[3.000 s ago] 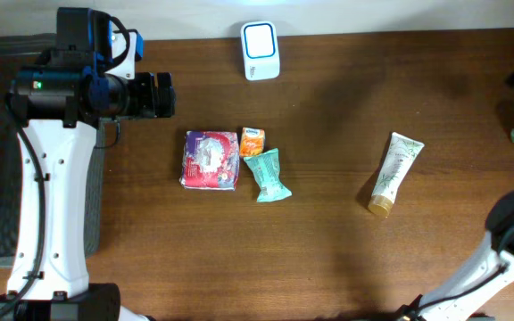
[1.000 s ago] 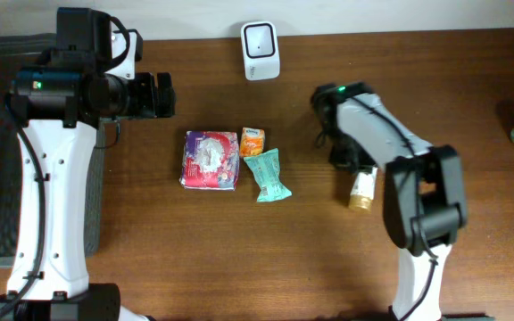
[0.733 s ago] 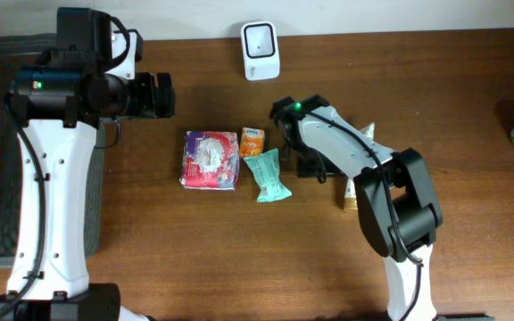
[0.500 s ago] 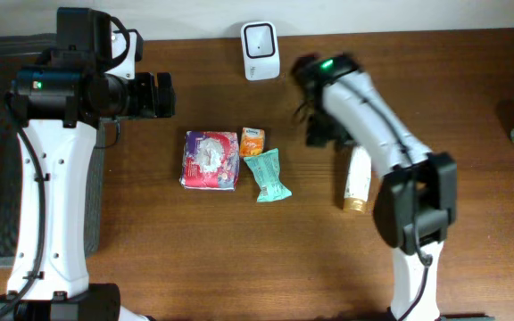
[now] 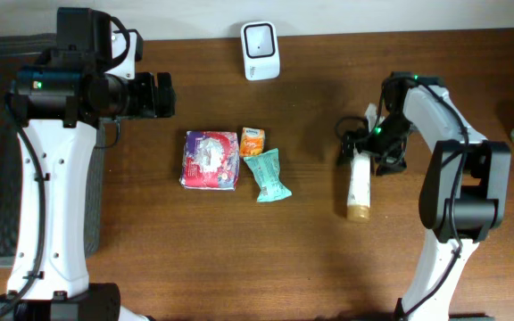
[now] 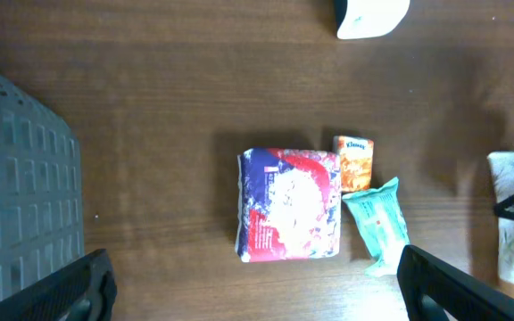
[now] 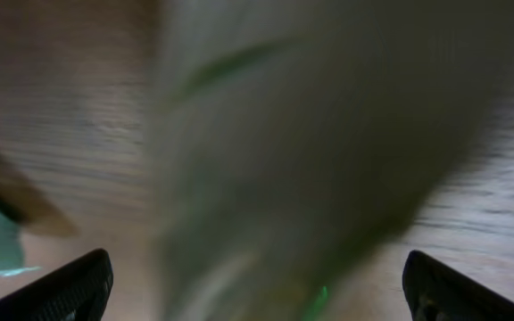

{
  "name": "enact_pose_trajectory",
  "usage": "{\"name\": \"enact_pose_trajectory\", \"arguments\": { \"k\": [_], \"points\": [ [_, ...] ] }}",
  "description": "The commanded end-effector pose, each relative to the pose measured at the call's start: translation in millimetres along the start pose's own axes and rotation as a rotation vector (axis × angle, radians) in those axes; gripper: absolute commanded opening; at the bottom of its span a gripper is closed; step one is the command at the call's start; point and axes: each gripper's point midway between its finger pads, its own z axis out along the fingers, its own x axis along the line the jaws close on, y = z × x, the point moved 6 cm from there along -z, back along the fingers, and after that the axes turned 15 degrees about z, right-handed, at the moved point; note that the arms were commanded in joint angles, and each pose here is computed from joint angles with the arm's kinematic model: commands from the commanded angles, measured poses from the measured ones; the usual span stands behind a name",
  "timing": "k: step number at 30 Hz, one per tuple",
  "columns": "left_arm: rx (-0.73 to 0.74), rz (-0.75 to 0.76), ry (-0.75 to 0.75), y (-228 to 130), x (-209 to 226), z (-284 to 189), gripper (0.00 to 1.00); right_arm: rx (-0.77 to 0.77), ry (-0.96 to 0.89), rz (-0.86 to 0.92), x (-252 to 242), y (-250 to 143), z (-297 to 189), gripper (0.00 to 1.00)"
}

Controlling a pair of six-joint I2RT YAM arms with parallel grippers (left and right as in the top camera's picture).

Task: Scan the item barcode
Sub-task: 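Lift the Pantene tube and carry it toward the scanner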

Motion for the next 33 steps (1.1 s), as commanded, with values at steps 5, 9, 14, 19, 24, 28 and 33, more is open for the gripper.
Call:
{"name": "enact_pose_trajectory", "arguments": {
  "k": [5,9,14,19,24,28,33],
  "points": [
    [-0.020,0.009,-0.006,0,-1,-7,0.99,0.000,0.013,0.118,1,-3,6,0.32],
    [-0.020,0.009,-0.006,0,-1,-7,0.99,-0.031,0.020,0.091,19,0,-17,0.04],
    [-0.020,0.009,-0.006,0,-1,-7,0.99,-0.196,-0.155,0.152,34,7,-55,0.04],
    [-0.020,0.009,-0.005,0,-1,-7,0.99,-0.585,-0.497,0.345,46,9,-91,0.04],
    [-0.020,0.009,-0.006,0,-1,-7,0.99,-0.817,-0.667,0.386,78,-6,-62,0.04],
    [-0.020,0.009,-0.006,0,-1,-7,0.99,-0.779,-0.653,0.276,116,-17,-9,0.08],
    [-0.020,0.009,-0.006,0,-1,-7,0.99,-0.762,-0.576,0.156,161,-44,30,0.59]
  ]
}}
